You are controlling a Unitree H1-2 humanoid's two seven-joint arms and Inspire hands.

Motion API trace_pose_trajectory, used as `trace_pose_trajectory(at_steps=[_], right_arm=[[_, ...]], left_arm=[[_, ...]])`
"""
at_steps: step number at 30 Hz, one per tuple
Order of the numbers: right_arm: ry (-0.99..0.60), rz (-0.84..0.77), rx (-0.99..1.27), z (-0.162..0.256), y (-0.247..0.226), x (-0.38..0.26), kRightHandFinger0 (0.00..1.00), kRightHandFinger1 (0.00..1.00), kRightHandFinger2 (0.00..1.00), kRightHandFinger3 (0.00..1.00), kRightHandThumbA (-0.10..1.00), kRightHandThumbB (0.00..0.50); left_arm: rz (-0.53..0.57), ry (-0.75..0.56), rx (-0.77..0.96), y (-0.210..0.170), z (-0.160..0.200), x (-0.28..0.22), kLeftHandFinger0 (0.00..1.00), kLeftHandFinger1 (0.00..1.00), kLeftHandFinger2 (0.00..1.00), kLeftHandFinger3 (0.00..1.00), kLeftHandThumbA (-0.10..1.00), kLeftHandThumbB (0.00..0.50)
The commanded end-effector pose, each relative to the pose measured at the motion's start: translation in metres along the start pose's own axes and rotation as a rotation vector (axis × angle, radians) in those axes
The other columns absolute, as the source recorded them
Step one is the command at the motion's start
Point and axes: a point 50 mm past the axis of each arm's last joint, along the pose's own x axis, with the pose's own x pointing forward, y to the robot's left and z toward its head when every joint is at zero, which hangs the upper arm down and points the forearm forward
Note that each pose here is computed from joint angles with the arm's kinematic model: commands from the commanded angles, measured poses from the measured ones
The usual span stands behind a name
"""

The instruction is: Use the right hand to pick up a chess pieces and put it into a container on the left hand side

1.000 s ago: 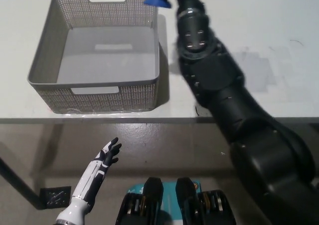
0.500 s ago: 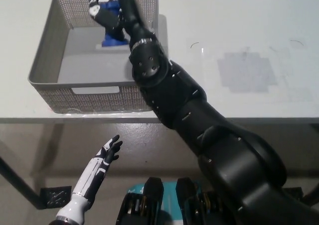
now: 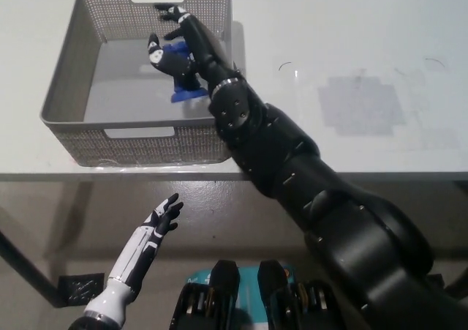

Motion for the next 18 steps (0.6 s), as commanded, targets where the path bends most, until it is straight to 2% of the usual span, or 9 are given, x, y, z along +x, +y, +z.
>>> trace_pose_trajectory(at_steps=[1, 2, 3, 4, 6, 11, 13, 16, 18], right_arm=[[-0.015, 0.116, -0.101, 0.018, -0.011, 0.010, 1.00, 1.00, 1.00, 1.00, 0.71, 0.313], [-0.013, 0.125, -0.115, 0.017, -0.011, 0.010, 1.00, 1.00, 1.00, 1.00, 0.74, 0.321], [-0.012, 0.136, -0.136, 0.016, -0.013, 0.010, 1.00, 1.00, 1.00, 1.00, 0.85, 0.355], [-0.013, 0.144, -0.140, 0.016, -0.013, 0.010, 1.00, 1.00, 1.00, 1.00, 0.91, 0.383], [-0.001, 0.151, -0.122, 0.015, -0.015, 0.010, 1.00, 1.00, 1.00, 1.00, 0.96, 0.420], [-0.017, 0.123, -0.128, 0.018, -0.023, 0.012, 1.00, 1.00, 1.00, 1.00, 1.00, 0.420], [-0.035, 0.104, -0.124, 0.021, -0.030, 0.013, 1.00, 1.00, 1.00, 1.00, 1.00, 0.440], [-0.075, 0.062, -0.095, 0.034, -0.048, 0.019, 1.00, 1.00, 1.00, 1.00, 1.00, 0.431], [-0.137, 0.021, -0.075, 0.047, -0.063, 0.022, 1.00, 1.00, 1.00, 1.00, 1.00, 0.402]], left_arm=[[-0.021, -0.046, 0.006, 0.004, 0.013, 0.008, 1.00, 1.00, 1.00, 1.00, 1.00, 0.168], [-0.023, -0.044, 0.006, 0.004, 0.013, 0.008, 1.00, 1.00, 1.00, 1.00, 1.00, 0.169], [-0.024, -0.046, 0.009, 0.004, 0.014, 0.009, 1.00, 1.00, 1.00, 1.00, 1.00, 0.172], [-0.026, -0.045, 0.007, 0.005, 0.014, 0.009, 1.00, 1.00, 1.00, 1.00, 1.00, 0.174], [-0.028, -0.043, 0.000, 0.005, 0.015, 0.009, 1.00, 1.00, 1.00, 1.00, 1.00, 0.169], [-0.039, -0.041, 0.017, 0.005, 0.014, 0.010, 1.00, 1.00, 1.00, 1.00, 1.00, 0.180], [-0.040, -0.036, 0.017, 0.004, 0.014, 0.011, 1.00, 1.00, 1.00, 1.00, 1.00, 0.183], [-0.042, -0.038, 0.022, 0.004, 0.015, 0.012, 1.00, 1.00, 1.00, 1.00, 1.00, 0.182], [-0.044, -0.041, 0.025, 0.005, 0.015, 0.012, 1.00, 1.00, 1.00, 1.00, 1.00, 0.171]])
